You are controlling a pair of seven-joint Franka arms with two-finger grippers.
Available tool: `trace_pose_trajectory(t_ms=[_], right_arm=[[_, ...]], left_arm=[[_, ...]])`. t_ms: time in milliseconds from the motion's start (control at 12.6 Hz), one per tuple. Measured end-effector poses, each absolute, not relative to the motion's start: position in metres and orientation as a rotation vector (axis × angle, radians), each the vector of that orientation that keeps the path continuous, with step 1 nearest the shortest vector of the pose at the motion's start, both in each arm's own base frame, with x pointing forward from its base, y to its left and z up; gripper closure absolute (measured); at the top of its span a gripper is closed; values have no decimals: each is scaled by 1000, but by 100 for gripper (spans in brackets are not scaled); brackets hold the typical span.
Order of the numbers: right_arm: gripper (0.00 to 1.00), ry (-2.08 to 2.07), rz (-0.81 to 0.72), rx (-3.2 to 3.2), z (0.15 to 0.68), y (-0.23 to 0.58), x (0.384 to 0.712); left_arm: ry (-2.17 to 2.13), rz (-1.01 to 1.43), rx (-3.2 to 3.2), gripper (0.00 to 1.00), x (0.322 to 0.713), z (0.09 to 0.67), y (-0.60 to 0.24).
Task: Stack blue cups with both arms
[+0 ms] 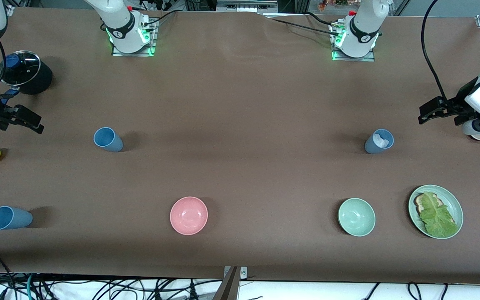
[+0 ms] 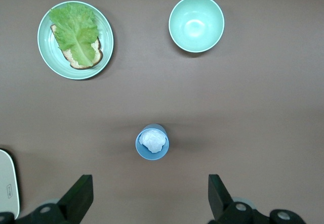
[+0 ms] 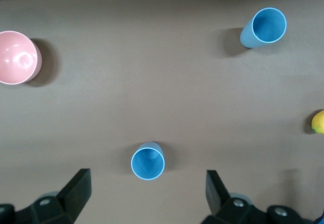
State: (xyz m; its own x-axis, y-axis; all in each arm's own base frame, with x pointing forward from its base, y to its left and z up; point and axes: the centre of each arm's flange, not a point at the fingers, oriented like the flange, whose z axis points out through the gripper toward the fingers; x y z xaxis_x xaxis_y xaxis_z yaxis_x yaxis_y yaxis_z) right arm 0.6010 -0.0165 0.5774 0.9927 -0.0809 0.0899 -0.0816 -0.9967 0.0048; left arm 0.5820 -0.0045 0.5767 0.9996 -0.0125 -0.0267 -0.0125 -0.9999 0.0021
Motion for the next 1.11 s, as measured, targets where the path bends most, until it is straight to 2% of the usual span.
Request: trace_pose_trajectory(t_ms=[474, 791, 1107], right_arm=[[0, -103, 113, 3131, 567, -8, 605], [0, -86, -173, 3123, 482, 2, 624], [0, -16, -296, 3117, 446, 14, 622]], left_arm=[[-22, -30, 3139, 0, 583, 578, -5], [-33, -28, 3139, 0, 583, 578, -9], [-33, -28, 3139, 0, 583, 578, -9]])
